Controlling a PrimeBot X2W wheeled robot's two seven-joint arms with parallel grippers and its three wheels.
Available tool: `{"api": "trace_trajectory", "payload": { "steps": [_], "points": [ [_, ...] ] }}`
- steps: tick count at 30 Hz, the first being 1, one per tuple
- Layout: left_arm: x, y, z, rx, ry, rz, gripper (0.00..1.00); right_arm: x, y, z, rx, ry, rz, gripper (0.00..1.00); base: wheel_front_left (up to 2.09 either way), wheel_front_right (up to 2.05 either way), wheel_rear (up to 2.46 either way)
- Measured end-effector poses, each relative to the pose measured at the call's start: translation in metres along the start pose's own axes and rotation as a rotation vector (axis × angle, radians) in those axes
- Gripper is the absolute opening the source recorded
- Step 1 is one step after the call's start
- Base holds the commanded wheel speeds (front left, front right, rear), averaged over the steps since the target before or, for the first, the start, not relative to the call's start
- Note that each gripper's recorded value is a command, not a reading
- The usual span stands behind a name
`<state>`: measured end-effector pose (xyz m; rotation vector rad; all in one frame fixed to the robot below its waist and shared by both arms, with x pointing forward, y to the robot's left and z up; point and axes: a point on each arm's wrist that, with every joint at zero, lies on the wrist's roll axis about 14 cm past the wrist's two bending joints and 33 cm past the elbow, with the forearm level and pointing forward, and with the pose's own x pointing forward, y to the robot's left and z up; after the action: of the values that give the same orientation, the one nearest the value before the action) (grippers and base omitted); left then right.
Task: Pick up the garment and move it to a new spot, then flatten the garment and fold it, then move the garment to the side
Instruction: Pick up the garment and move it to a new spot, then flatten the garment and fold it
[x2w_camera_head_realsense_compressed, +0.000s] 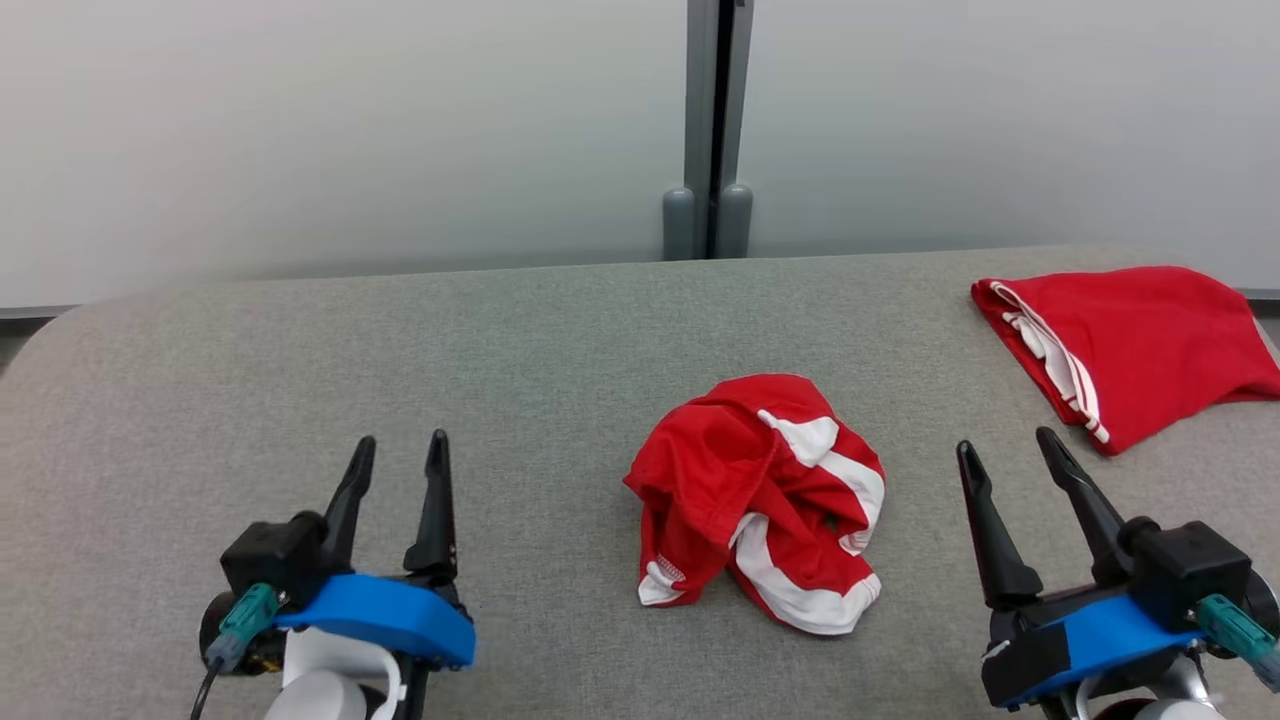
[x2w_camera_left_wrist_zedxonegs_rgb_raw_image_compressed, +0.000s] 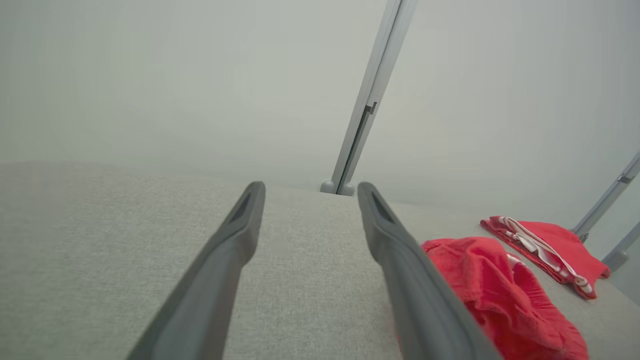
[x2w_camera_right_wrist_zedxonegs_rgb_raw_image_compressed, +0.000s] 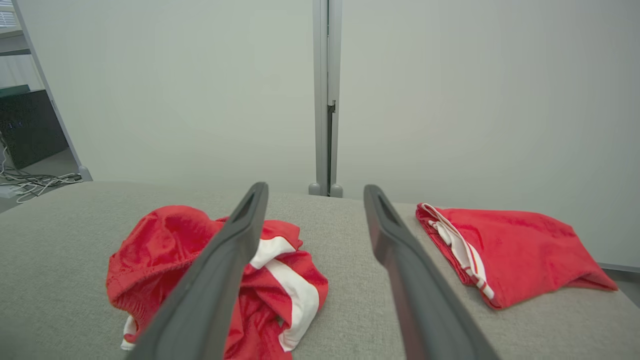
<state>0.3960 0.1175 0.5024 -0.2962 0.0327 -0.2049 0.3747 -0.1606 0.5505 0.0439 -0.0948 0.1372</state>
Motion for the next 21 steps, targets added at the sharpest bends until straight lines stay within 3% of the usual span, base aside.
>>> {"api": "trace_trajectory", "payload": {
  "steps": [11, 21],
  "points": [
    [-0.047, 0.05, 0.014, 0.147, -0.058, 0.161, 1.0, -0.008, -0.01, -0.012, 0.007, 0.038, -0.033, 1.0, 0.0, 0.0, 0.0],
    [-0.058, 0.039, 0.012, 0.209, -0.042, 0.092, 1.0, -0.023, -0.023, -0.029, 0.016, 0.096, -0.081, 1.0, 0.0, 0.0, 0.0]
  ]
}}
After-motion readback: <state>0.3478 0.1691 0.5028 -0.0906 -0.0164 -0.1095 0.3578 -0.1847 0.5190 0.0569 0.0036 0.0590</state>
